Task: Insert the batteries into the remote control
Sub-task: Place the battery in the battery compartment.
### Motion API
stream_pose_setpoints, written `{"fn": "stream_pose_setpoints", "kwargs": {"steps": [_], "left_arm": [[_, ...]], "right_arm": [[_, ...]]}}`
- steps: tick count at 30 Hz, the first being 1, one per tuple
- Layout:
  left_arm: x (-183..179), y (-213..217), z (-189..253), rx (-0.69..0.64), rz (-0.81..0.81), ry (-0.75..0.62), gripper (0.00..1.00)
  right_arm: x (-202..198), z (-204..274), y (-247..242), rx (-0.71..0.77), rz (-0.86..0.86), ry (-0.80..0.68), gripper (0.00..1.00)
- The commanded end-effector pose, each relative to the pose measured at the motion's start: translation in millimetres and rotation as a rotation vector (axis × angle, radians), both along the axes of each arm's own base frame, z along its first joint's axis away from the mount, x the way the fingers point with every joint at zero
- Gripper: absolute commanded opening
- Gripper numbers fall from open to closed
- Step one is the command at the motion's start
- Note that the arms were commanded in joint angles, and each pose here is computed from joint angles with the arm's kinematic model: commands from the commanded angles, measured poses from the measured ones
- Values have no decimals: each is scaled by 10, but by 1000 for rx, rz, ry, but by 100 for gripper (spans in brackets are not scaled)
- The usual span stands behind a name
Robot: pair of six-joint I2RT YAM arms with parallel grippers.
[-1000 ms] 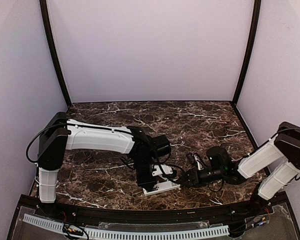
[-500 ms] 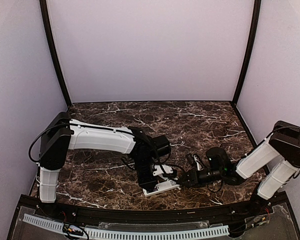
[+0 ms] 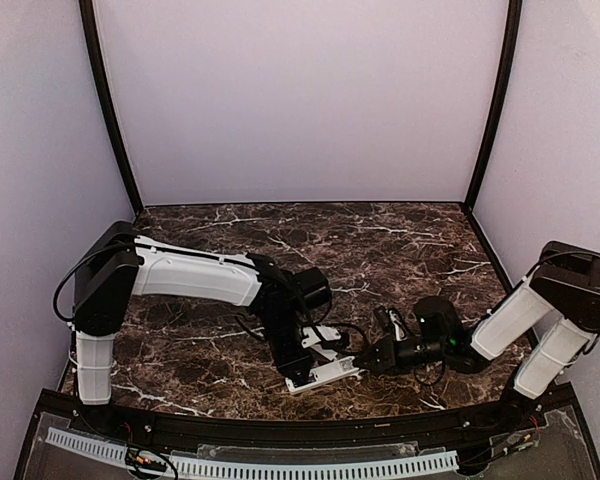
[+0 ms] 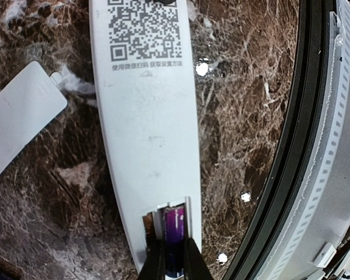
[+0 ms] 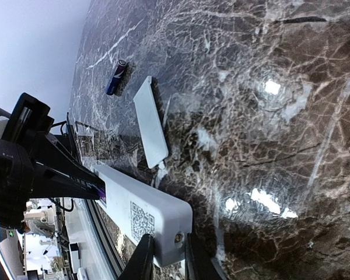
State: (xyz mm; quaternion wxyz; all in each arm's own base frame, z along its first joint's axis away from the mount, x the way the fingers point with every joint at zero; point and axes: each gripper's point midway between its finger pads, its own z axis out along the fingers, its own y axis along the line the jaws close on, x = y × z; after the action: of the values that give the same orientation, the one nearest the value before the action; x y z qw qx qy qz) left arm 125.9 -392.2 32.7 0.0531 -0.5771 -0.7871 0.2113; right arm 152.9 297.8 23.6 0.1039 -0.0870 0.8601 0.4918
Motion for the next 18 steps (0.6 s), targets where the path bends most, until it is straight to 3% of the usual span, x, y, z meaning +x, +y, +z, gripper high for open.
{"fn": "stream_pose_setpoints", "kwargs": {"steps": [1,18], "left_arm": [[-145,-217,-246,-93,-32,23,0],[-167,-34,-429,-58,-1,36,7]], "right_arm": [[-165,68,136,55,74,14,16],[-181,88,160,60,79,14,13]]}}
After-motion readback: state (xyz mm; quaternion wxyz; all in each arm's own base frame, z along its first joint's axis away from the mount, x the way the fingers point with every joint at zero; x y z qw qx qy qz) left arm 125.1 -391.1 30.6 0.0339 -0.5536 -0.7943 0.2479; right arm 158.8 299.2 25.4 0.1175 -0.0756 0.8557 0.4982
